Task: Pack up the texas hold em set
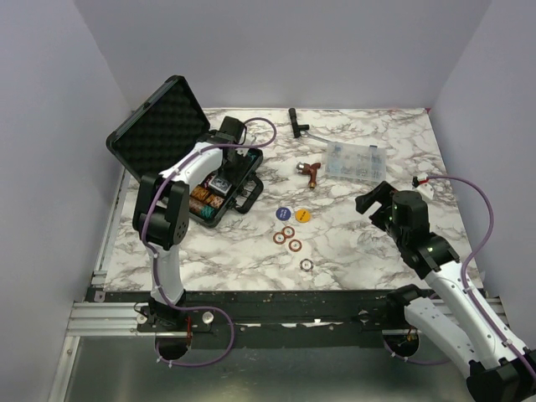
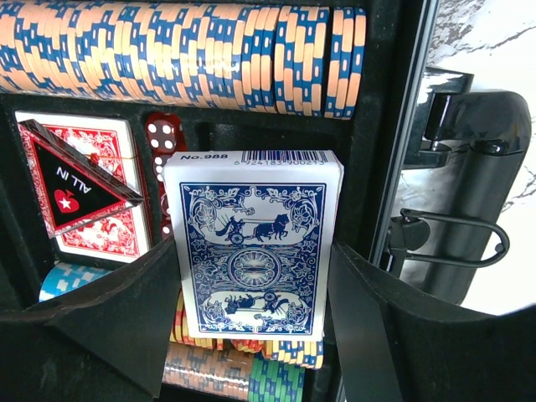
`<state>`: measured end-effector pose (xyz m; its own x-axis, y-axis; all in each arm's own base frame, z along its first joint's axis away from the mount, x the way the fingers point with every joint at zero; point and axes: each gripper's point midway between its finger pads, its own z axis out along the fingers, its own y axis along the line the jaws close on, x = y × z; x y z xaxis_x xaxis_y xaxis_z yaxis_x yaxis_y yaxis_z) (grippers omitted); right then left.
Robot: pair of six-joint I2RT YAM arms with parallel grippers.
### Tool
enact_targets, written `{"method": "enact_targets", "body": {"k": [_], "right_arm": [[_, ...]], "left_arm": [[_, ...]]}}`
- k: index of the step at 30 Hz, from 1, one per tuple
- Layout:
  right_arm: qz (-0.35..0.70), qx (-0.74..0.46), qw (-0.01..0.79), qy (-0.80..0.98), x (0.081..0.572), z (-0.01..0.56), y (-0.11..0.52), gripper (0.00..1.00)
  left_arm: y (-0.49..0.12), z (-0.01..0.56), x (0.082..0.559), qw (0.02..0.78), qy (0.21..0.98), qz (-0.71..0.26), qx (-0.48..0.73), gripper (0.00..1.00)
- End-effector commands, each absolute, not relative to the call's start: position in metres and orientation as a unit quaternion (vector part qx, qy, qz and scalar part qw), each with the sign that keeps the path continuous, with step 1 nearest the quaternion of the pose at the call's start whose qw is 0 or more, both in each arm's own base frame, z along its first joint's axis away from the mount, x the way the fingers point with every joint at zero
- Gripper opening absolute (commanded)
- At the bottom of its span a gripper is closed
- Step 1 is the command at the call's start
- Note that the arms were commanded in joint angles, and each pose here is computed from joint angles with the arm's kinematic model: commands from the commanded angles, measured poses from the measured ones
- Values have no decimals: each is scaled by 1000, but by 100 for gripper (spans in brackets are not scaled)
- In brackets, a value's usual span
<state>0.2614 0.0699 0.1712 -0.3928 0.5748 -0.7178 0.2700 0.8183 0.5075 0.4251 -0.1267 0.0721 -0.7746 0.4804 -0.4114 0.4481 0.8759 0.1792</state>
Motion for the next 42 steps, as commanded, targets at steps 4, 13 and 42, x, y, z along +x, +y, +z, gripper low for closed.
{"method": "enact_targets", "body": {"k": [4, 13, 42], "right_arm": [[164, 248, 493, 818, 264, 176, 73, 92], [169, 244, 490, 820, 265, 176, 76, 92], [187, 245, 482, 820, 267, 171, 83, 92]], "left_arm": [[-122, 67, 429, 219, 943, 50, 246, 71], [-120, 83, 427, 238, 940, 52, 238, 90], [-127, 83, 386, 246, 928, -146, -236, 44]]}}
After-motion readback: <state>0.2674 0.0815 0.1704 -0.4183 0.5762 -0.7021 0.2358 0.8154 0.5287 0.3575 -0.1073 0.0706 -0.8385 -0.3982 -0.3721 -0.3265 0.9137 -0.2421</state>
